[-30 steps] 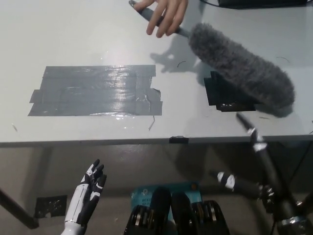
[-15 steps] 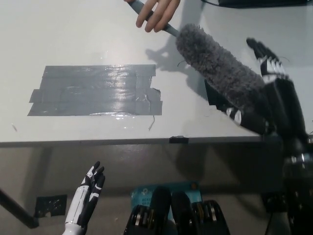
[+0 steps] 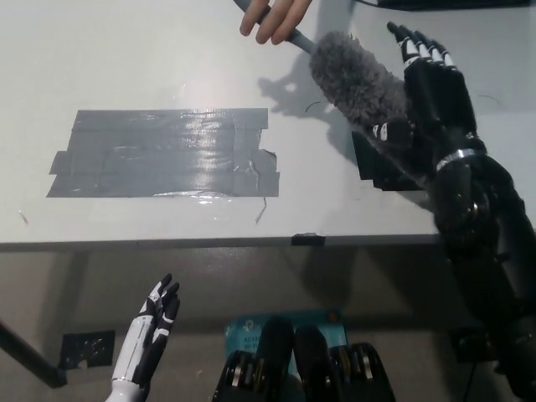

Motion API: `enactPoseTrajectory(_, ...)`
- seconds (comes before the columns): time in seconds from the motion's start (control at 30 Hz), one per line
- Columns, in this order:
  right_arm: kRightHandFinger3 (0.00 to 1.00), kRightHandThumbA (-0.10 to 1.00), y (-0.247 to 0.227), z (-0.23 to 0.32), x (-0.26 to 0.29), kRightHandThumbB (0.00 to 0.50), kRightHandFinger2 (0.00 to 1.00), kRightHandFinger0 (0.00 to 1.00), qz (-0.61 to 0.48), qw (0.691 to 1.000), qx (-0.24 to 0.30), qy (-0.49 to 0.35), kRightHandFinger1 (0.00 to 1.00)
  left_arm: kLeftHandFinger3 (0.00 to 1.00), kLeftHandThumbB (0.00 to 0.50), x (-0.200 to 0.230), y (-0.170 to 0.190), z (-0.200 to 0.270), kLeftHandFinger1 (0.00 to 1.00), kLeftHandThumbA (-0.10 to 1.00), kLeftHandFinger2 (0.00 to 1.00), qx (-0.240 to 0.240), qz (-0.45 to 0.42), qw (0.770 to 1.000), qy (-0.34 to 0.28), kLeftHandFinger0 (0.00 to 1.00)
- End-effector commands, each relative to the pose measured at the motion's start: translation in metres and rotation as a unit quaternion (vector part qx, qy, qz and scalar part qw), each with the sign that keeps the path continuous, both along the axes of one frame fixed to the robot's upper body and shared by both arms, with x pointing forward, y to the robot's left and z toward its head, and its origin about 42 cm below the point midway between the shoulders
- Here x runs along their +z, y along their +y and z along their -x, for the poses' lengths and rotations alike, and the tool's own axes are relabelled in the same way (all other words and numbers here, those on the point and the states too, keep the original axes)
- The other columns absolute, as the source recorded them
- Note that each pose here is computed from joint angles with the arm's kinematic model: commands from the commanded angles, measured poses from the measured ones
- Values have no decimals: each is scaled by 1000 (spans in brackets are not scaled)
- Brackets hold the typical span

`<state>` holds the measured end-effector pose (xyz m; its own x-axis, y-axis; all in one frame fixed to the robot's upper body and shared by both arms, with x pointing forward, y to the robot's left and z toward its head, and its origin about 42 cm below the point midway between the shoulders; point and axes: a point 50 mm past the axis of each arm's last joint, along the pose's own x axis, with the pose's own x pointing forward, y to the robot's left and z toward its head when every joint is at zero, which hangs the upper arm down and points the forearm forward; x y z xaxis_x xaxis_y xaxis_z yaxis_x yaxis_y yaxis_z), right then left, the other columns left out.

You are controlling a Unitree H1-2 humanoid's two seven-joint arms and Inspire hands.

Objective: A person hands a grey duster to the robot and the robot grabs it with its right hand and places it on the black marked spot infron tof it on the desk

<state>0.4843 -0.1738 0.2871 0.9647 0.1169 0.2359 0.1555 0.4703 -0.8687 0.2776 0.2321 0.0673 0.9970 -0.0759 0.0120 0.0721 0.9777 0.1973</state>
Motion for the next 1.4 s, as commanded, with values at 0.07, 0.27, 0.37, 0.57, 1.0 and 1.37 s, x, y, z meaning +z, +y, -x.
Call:
enactPoseTrajectory(0.07,1000,1000,17,-28,22,500,1000,1000,2,1000,-8,11,1000,1000,145,15,-3,-8,1000,896,1000,-5,-1,999,-41,1000)
enactPoseTrajectory(0.27,1000,1000,23,-38,12,500,1000,1000,11,998,5,59,1000,1000,146,18,-3,-10,1000,897,1000,-6,-5,999,-43,1000)
enactPoseTrajectory(0.37,1000,1000,18,-45,3,476,1000,1000,21,998,-13,59,1000,1000,143,18,-4,-10,1000,896,1000,-7,-7,999,-45,1000)
enactPoseTrajectory(0.57,578,-93,5,-58,-5,262,214,8,48,990,-130,-42,19,1000,128,19,-4,-8,1000,907,1000,-10,-12,999,-44,1000)
enactPoseTrajectory(1.0,929,-100,-16,-53,32,158,996,0,38,981,-98,-165,488,1000,120,16,-2,-10,1000,917,1000,-11,-14,999,-41,1000)
enactPoseTrajectory(1.37,865,-100,-26,-62,57,212,968,76,119,969,-52,-209,596,1000,125,17,-1,-13,1000,898,1000,-15,-17,999,-44,1000)
